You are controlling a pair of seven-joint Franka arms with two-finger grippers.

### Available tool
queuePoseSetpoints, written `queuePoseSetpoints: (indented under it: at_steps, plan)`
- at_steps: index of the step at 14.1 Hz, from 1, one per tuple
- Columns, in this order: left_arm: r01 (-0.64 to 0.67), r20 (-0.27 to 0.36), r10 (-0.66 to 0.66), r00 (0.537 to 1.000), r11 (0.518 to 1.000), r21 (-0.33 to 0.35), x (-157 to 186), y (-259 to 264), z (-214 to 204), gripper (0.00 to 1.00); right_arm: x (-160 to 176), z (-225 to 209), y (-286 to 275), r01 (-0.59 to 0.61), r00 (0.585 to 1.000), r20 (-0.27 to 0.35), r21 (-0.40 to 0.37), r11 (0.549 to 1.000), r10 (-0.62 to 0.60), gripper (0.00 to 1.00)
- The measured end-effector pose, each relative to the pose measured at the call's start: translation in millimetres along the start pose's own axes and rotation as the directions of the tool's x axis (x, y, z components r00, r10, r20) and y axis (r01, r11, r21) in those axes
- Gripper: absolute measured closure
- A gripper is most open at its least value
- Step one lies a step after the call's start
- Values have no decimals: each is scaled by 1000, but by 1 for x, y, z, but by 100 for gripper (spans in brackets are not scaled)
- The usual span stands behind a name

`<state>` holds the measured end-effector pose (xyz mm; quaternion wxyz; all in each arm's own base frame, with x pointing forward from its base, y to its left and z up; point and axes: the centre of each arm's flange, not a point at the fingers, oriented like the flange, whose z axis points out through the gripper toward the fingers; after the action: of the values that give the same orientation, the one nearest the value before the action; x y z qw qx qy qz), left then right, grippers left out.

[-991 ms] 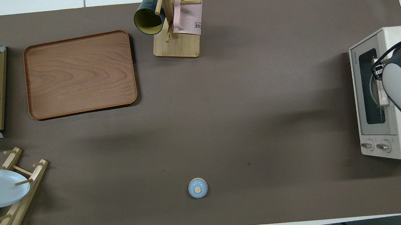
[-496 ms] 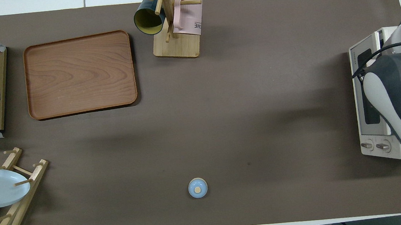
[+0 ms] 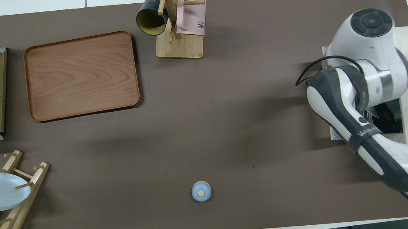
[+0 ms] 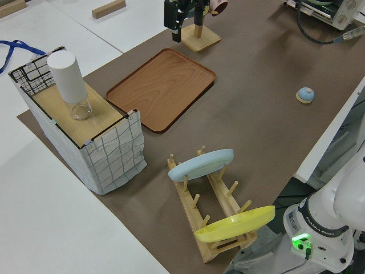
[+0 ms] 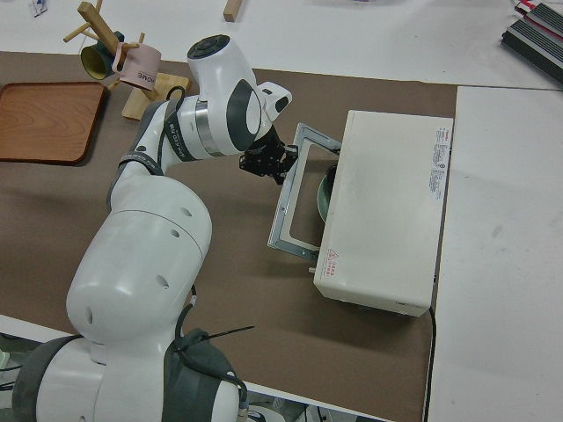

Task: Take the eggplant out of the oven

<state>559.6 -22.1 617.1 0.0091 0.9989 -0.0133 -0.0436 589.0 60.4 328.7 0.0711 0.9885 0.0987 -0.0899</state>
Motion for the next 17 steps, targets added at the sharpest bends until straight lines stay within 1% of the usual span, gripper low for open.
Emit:
queuePoseSetpoints:
  at_steps: [2, 3, 4, 5, 6, 8, 9, 10, 11, 12, 13, 15, 17]
  plan:
    - [0, 0, 0, 1000, 1000, 0, 0, 0, 0, 0, 11, 27, -4, -12, 1000, -3, 4, 1000, 12, 99]
    - [0, 0, 0, 1000, 1000, 0, 0, 0, 0, 0, 14, 31, -4, -18, 1000, -8, 5, 1000, 18, 99]
    - [0, 0, 0, 1000, 1000, 0, 0, 0, 0, 0, 16, 30, -6, -34, 999, -15, 16, 999, 34, 98]
    - [0, 0, 0, 1000, 1000, 0, 0, 0, 0, 0, 17, 24, -12, -54, 998, -25, 44, 998, 55, 98]
    - [0, 0, 0, 1000, 1000, 0, 0, 0, 0, 0, 20, 15, -23, -66, 997, -39, 72, 995, 69, 95]
    - [0, 0, 0, 1000, 1000, 0, 0, 0, 0, 0, 21, -18, -42, -91, 993, -70, 87, 992, 98, 75]
    - [0, 0, 0, 1000, 1000, 0, 0, 0, 0, 0, 13, -37, -43, -108, 992, -59, 84, 991, 113, 62]
    - [0, 0, 0, 1000, 1000, 0, 0, 0, 0, 0, 1, -55, -36, -125, 991, -31, 80, 989, 128, 56]
    - [0, 0, 0, 1000, 1000, 0, 0, 0, 0, 0, -14, -72, -23, -151, 988, 4, 76, 986, 151, 56]
    - [0, 0, 0, 1000, 1000, 0, 0, 0, 0, 0, -29, -85, -5, -181, 983, 35, 74, 981, 179, 51]
    - [0, 0, 0, 1000, 1000, 0, 0, 0, 0, 0, -40, -91, 14, -209, 977, 54, 66, 976, 205, 42]
    - [0, 0, 0, 1000, 1000, 0, 0, 0, 0, 0, -53, -84, 46, -232, 971, 64, 5, 973, 231, 41]
    - [0, 0, 0, 1000, 1000, 0, 0, 0, 0, 0, -56, -63, 52, -223, 973, 58, -35, 974, 224, 43]
